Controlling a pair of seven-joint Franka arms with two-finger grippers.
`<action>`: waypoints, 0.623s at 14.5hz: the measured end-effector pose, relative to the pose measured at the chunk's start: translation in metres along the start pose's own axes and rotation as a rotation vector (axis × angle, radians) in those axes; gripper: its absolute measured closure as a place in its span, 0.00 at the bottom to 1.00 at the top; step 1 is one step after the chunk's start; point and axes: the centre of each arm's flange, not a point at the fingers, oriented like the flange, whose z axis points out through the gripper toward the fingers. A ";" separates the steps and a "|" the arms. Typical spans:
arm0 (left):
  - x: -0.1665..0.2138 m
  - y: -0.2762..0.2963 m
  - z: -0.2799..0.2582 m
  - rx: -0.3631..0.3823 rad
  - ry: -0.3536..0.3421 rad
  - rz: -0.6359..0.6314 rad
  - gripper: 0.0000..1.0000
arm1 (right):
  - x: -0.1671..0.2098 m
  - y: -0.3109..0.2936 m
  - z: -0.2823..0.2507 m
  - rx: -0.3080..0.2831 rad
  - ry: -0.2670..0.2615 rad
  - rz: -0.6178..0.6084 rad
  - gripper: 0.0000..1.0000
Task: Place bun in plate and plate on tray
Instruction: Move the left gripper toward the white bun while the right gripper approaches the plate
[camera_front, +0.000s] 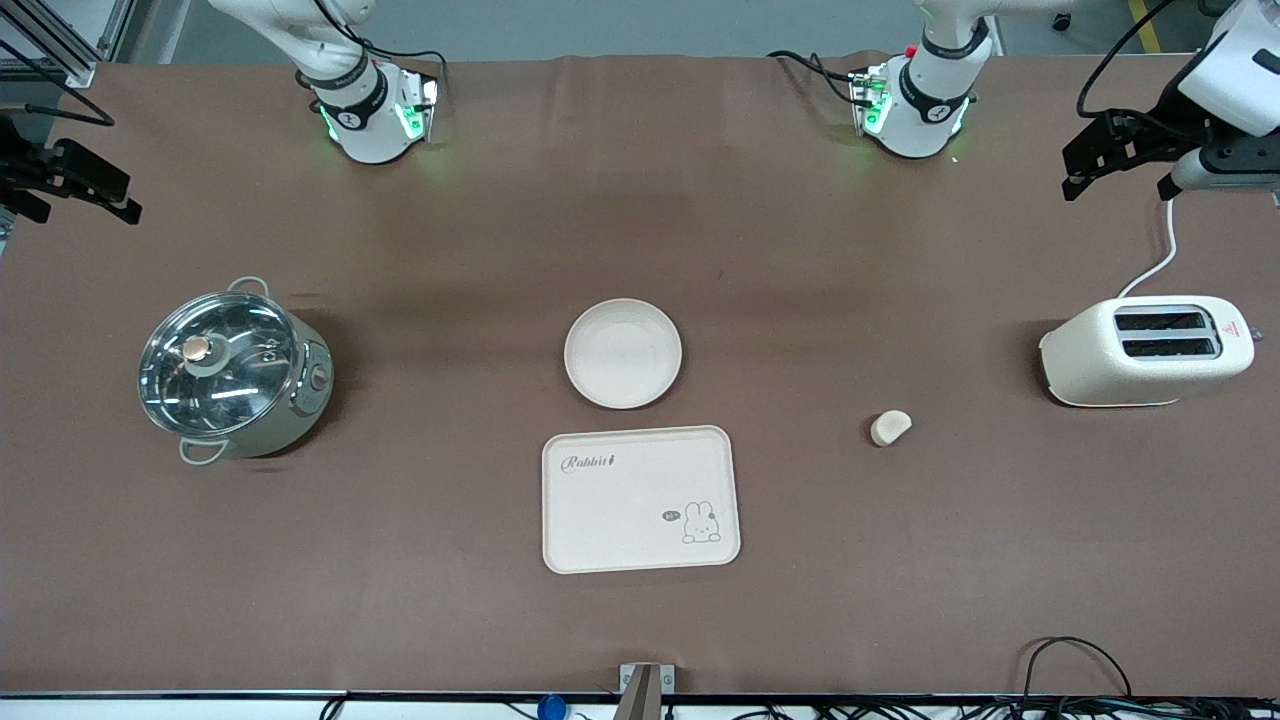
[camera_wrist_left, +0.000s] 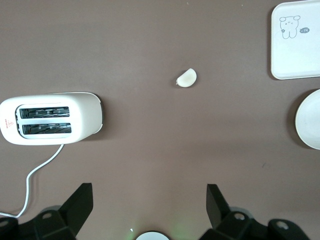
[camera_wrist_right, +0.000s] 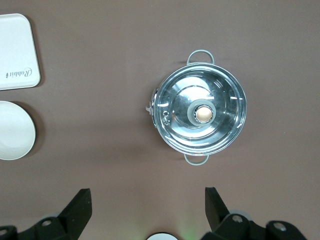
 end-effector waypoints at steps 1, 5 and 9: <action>0.000 0.000 -0.001 0.000 0.001 -0.001 0.00 | 0.000 0.000 0.000 0.000 0.000 0.000 0.00; 0.007 -0.005 0.000 -0.002 0.001 -0.010 0.00 | 0.000 0.000 0.000 0.000 0.000 0.000 0.00; 0.044 -0.009 0.034 -0.007 -0.039 -0.019 0.00 | 0.000 0.000 0.000 0.000 0.000 0.000 0.00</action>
